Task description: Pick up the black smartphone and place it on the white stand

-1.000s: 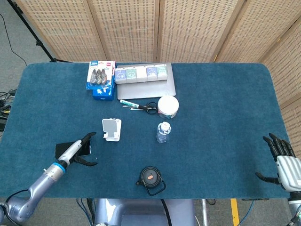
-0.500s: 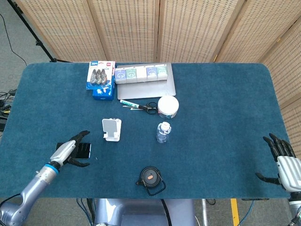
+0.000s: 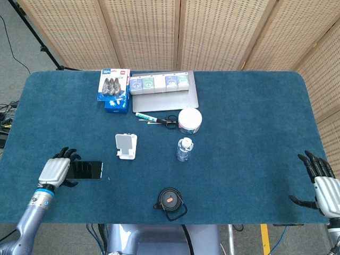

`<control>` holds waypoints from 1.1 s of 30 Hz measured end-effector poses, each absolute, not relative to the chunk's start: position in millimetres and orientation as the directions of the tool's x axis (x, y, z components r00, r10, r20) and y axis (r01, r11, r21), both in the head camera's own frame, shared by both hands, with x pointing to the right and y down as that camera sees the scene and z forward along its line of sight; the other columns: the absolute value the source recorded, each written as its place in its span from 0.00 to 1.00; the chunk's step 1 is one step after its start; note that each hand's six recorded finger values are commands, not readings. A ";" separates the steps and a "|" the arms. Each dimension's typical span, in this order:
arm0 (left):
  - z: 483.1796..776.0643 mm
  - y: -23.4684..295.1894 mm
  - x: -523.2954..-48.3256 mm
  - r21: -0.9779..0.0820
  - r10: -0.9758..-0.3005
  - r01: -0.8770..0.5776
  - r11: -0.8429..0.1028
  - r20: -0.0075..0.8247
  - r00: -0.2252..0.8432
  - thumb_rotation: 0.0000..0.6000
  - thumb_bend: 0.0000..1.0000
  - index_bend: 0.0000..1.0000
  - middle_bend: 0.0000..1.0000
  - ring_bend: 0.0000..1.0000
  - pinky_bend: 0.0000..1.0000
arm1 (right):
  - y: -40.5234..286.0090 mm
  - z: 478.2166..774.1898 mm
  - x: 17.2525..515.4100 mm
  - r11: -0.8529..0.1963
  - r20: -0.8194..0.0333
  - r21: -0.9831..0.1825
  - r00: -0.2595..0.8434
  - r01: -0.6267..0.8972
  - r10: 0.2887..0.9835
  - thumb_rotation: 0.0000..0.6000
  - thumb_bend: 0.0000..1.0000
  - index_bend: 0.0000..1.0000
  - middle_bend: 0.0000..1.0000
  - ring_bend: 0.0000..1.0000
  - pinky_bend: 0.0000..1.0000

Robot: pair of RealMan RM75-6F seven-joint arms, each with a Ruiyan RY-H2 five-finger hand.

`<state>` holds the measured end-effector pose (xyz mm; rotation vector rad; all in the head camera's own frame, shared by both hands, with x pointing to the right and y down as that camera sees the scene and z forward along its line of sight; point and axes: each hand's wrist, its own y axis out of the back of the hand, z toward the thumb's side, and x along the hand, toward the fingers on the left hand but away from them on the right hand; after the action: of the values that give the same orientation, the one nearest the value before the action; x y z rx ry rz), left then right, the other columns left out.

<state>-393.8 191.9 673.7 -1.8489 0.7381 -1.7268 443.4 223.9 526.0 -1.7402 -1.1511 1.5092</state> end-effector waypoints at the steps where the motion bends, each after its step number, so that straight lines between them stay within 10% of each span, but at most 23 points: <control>1: 675.4 193.9 -395.7 -0.683 -0.684 -0.043 -0.729 0.728 0.045 1.00 0.00 0.31 0.19 0.06 0.21 | 223.9 526.0 443.3 -0.476 -0.490 -0.846 -0.001 0.242 0.871 1.00 0.00 0.00 0.00 0.00 0.00; 33: 711.2 197.0 -370.8 -0.679 -0.681 -0.061 -0.732 0.729 0.069 1.00 0.06 0.26 0.11 0.06 0.23 | 224.0 530.3 442.7 -0.492 -0.507 -0.835 0.001 0.246 0.862 1.00 0.00 0.00 0.00 0.00 0.00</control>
<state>-370.8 197.0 711.2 -1.8750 0.7356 -1.7089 442.7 224.0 530.3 -1.7576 -1.1420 1.5213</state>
